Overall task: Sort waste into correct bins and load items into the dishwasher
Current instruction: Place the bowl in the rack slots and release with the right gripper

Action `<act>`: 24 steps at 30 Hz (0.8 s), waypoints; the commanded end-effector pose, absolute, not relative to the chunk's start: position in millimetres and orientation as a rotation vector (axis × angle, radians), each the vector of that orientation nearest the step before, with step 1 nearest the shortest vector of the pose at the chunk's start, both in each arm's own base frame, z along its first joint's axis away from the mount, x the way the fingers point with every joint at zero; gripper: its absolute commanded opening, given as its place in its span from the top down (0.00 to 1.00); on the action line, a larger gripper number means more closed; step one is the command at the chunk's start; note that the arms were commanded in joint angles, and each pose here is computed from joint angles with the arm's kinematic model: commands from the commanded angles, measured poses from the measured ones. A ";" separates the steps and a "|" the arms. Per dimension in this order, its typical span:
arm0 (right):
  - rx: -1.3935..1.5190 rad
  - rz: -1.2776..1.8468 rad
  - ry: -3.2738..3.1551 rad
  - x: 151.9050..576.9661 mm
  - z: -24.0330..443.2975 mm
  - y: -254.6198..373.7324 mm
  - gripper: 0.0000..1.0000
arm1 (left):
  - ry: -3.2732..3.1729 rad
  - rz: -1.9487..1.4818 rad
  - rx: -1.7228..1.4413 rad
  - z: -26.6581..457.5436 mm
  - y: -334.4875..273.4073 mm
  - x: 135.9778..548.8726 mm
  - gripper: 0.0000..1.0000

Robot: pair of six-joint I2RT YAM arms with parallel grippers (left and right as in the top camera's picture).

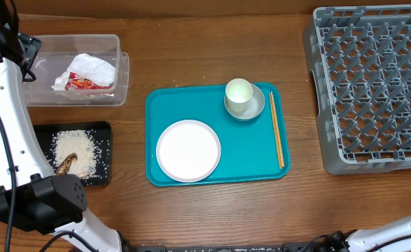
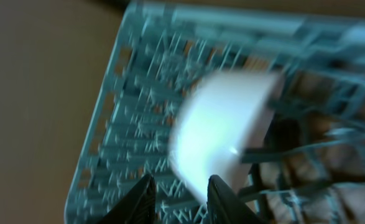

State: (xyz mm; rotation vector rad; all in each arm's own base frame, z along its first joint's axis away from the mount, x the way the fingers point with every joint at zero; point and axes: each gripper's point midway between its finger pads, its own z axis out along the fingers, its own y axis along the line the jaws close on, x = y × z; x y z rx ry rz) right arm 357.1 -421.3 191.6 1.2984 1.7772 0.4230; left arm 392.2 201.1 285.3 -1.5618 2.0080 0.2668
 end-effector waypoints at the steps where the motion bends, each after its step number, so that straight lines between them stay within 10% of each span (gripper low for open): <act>1: 1.450 0.132 1.604 319.5 255.5 -440.7 0.70 | 1.999 0.289 -1.559 286.2 203.2 392.4 0.00; 9: 1.322 0.091 1.642 352.3 272.8 -421.6 0.69 | 2.000 0.289 -1.559 286.2 203.2 392.4 0.00; 24: 1.520 -0.285 1.883 369.1 136.0 -432.2 0.70 | 2.000 0.289 -1.559 286.2 203.2 392.4 0.00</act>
